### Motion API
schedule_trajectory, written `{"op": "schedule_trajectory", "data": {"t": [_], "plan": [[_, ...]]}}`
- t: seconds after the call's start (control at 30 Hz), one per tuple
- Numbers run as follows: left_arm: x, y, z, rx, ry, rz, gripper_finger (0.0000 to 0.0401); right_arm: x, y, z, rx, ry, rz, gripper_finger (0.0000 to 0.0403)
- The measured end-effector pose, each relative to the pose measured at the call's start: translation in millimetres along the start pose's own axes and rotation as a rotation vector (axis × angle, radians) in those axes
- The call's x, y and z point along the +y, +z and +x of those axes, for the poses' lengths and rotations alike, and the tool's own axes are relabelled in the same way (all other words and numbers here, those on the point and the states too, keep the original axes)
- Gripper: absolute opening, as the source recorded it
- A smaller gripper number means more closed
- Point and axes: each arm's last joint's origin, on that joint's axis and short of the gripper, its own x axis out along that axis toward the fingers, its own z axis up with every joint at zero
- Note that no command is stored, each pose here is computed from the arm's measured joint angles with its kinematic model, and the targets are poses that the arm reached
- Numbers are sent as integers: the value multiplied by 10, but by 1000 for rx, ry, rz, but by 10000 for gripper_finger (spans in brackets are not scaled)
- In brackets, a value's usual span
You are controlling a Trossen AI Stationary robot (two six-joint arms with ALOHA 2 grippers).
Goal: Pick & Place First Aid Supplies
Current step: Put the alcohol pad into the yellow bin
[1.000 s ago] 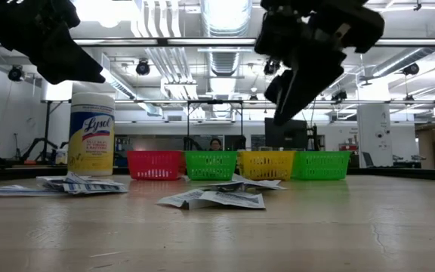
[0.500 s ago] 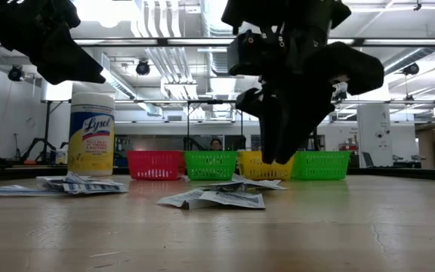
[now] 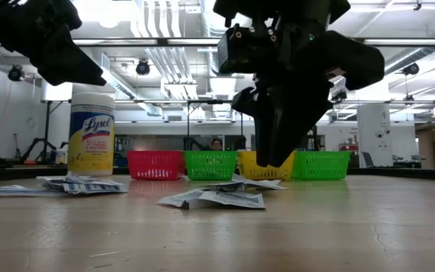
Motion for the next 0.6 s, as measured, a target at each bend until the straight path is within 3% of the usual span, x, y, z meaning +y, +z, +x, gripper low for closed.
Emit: {"op": "schedule_trajectory", "data": {"t": [0.27,0.47,0.6], "plan": [[-8,-7,17,9,4,5,172,-78,52,-64,-21,-137,-40,121],[-10,-5,20,7,3,4,172,-309,39,-81,-17,-141,-55,121],[-11,-4,20,7,2,4,172,-453,24,-91,-28,-65,-85,121]]}}
